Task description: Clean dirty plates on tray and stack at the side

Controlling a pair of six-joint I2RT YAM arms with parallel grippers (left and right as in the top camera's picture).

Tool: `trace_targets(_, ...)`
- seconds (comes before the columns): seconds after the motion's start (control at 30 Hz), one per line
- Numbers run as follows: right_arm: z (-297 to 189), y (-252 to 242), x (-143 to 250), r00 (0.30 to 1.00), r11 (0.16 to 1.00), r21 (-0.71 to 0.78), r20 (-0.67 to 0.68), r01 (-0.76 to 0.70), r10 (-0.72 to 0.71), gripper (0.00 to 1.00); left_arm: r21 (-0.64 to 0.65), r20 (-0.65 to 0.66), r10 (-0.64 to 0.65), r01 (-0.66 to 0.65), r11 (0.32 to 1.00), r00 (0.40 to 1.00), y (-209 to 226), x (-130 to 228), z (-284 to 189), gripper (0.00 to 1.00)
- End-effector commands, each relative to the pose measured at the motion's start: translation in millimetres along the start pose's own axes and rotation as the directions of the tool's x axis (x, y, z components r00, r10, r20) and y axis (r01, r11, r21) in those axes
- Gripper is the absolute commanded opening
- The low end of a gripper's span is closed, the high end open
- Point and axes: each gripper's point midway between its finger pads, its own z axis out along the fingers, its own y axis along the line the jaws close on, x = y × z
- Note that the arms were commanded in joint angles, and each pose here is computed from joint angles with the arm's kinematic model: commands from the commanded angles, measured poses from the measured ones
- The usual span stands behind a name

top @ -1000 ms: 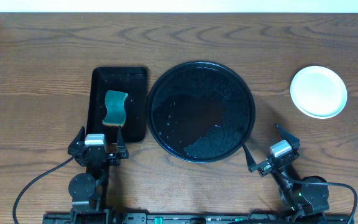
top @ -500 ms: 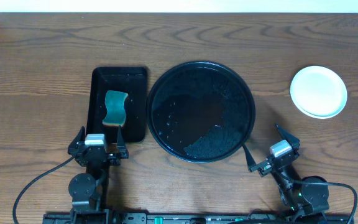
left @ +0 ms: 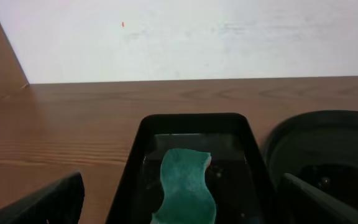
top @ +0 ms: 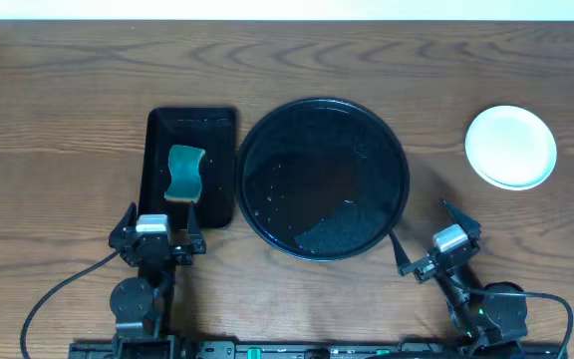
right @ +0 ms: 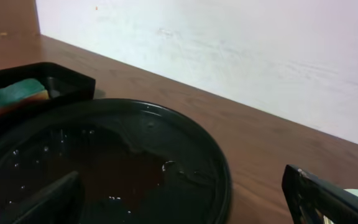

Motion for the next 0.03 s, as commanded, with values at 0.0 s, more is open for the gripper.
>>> trace_targets(0.0,0.2,0.3,1.1,1.0,1.0,0.002,0.001,0.015,-0.015,0.99,-0.004,-0.045,0.005,-0.005,1.0,0.999,0.8,15.0,0.7,0.99)
